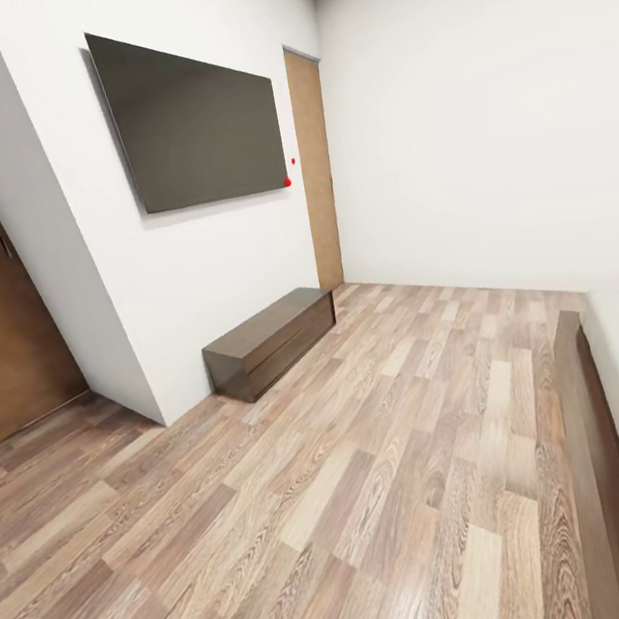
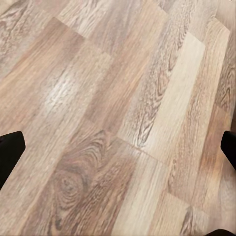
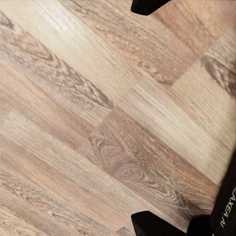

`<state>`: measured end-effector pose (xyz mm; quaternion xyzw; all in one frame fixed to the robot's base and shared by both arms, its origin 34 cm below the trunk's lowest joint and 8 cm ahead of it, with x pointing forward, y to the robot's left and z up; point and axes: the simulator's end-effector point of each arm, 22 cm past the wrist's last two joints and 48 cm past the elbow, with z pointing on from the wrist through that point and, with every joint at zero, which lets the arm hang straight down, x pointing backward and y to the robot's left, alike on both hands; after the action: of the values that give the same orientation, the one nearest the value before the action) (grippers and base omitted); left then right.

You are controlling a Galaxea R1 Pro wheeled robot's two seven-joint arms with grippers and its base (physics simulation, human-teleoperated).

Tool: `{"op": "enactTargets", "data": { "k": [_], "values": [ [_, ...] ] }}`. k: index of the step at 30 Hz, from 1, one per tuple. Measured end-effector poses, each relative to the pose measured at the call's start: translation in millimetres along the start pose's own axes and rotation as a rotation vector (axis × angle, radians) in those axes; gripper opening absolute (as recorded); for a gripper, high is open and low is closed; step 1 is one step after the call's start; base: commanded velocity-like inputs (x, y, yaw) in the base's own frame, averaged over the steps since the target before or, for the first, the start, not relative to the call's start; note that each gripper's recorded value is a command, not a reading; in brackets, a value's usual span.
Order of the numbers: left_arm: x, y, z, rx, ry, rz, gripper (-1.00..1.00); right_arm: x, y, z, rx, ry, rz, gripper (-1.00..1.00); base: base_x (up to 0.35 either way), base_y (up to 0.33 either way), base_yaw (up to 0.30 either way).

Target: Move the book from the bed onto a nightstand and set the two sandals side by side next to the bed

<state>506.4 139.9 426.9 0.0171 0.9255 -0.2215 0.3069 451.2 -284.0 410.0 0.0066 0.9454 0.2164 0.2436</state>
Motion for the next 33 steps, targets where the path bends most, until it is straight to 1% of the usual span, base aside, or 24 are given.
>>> {"op": "enactTargets", "data": {
  "k": [6,33],
  "values": [
    [-8.4,-4.5,-7.6,0.000,0.000,0.000,1.00,-7.3,4.8,-8.7,0.000,-0.001,-0.001,1.00,0.000,0.000,0.000],
    [-8.4,-4.9,-7.6,0.002,0.000,0.000,1.00,-7.3,4.9,-8.7,0.000,-0.001,-0.001,1.00,0.000,0.000,0.000]
  ]
}}
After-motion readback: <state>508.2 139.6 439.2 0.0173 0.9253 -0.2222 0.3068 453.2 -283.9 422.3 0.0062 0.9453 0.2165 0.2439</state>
